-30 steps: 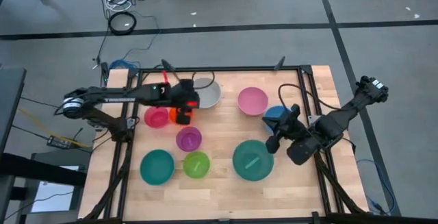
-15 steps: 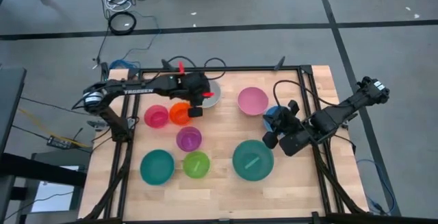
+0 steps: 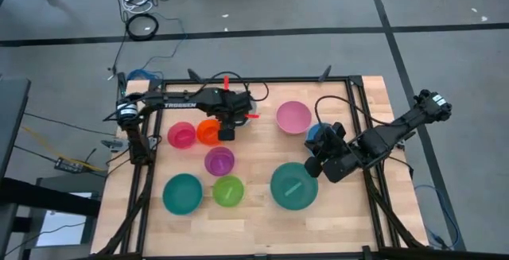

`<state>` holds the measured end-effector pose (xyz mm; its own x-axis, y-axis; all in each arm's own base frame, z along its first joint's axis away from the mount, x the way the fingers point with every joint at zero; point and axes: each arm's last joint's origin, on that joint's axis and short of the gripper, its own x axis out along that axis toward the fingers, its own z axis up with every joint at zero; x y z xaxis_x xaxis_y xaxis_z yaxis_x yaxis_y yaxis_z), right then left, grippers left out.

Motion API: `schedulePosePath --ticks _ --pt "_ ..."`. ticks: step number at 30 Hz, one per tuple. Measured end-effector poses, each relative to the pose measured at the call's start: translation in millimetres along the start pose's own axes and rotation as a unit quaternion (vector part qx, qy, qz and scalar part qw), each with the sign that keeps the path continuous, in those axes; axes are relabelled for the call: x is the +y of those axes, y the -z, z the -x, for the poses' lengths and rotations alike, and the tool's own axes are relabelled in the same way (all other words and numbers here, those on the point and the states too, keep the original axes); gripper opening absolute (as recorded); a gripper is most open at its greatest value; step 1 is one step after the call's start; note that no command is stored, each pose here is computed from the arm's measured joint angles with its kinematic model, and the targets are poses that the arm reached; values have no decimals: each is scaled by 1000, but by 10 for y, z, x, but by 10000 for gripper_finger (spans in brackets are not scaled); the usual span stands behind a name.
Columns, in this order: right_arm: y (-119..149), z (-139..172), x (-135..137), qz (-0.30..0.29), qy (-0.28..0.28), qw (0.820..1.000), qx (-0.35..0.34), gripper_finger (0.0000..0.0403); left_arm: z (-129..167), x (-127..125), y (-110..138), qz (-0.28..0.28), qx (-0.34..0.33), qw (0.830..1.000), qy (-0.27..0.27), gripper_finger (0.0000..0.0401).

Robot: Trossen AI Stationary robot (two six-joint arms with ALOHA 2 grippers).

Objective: Nest bowls inside each other
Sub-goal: Stack the gray bowl on top of the dark green bowl

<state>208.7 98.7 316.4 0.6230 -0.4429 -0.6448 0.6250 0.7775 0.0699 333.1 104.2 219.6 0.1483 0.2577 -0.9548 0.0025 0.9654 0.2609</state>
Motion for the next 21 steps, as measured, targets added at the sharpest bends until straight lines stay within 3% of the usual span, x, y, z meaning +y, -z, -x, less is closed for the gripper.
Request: schedulePosePath --ticks 16,21 --pt "239 -348 276 30 47 997 45 44 -212 -22 -81 3 2 1000 5 156" --pt "239 -355 277 32 53 997 36 40 -212 -22 -98 5 -9 1000 12 113"
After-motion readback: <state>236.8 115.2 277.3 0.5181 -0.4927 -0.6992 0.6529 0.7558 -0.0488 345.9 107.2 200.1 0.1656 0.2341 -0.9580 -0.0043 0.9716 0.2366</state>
